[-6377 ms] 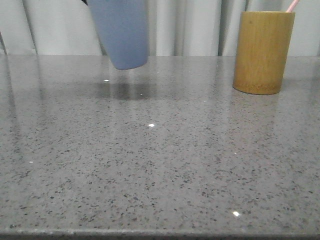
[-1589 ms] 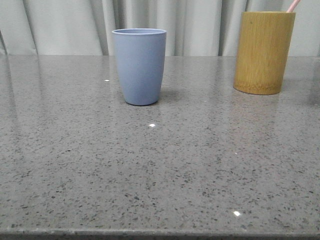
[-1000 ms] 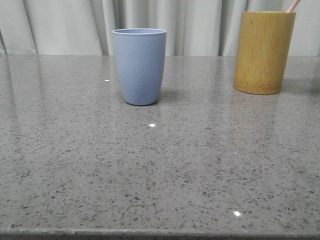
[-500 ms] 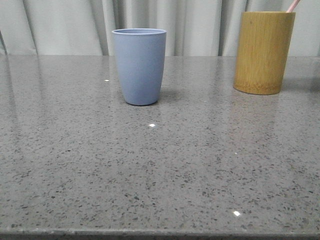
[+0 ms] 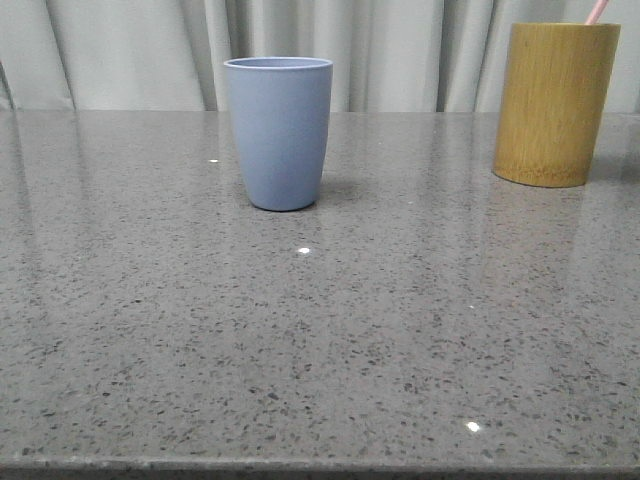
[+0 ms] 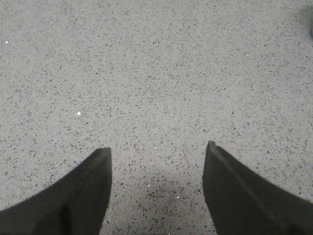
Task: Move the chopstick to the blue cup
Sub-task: 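Grasp the pink stick with the right gripper and lift it out, then carry the pink stick with the right gripper and drop it into the blue cup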
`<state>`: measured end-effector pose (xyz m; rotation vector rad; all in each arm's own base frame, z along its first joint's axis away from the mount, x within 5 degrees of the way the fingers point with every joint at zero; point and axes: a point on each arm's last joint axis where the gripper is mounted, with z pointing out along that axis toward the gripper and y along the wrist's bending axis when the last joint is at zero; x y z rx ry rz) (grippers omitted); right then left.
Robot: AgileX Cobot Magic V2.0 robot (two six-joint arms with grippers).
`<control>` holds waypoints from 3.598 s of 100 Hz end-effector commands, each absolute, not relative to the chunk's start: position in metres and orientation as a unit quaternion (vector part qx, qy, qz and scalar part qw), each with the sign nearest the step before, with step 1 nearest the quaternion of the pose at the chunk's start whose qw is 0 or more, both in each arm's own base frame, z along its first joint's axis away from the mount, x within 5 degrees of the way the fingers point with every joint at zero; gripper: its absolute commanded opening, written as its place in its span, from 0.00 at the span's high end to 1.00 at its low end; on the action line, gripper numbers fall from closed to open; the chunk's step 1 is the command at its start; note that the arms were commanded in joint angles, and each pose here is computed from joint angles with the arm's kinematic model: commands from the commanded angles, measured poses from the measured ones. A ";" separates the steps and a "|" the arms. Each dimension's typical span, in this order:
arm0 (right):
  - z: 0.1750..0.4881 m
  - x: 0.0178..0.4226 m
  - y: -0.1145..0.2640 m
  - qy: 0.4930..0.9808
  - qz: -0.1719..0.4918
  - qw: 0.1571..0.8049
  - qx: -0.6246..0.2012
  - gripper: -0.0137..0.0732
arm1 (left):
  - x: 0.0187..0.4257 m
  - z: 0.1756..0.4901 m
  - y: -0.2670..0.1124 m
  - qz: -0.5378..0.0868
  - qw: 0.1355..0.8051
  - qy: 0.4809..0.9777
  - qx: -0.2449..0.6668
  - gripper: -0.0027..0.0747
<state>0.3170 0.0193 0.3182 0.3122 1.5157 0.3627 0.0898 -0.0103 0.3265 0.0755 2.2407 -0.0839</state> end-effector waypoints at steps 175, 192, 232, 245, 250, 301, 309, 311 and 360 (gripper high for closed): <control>0.414 0.313 0.187 0.696 0.318 0.642 -0.055 0.92 | 0.093 0.340 -0.011 -0.042 0.474 0.879 0.021 0.44; 0.410 0.313 0.188 0.707 0.313 0.631 -0.057 0.89 | 0.093 0.340 -0.011 -0.042 0.474 0.879 0.021 0.44; 0.412 0.312 0.187 0.706 0.314 0.633 -0.057 0.24 | 0.093 0.340 -0.011 -0.042 0.474 0.879 0.021 0.44; 0.422 0.303 0.182 0.705 0.306 0.637 -0.066 0.23 | 0.093 0.340 -0.011 -0.042 0.474 0.879 0.021 0.44; 0.426 0.298 0.178 0.708 0.296 0.637 -0.074 0.23 | 0.093 0.340 -0.011 -0.042 0.474 0.879 0.021 0.44; 0.464 0.202 0.063 0.790 0.042 0.608 -0.068 0.23 | 0.093 0.340 -0.011 -0.042 0.474 0.879 0.021 0.44; 0.455 0.182 0.050 0.799 0.031 0.597 -0.057 0.23 | 0.093 0.340 -0.011 -0.042 0.474 0.879 0.021 0.44; 0.453 0.176 0.047 0.801 0.030 0.596 -0.055 0.23 | 0.093 0.340 -0.011 -0.042 0.474 0.879 0.021 0.44; 0.359 0.069 0.001 0.820 0.032 0.570 -0.029 0.23 | 0.093 0.340 -0.011 -0.043 0.474 0.879 0.021 0.44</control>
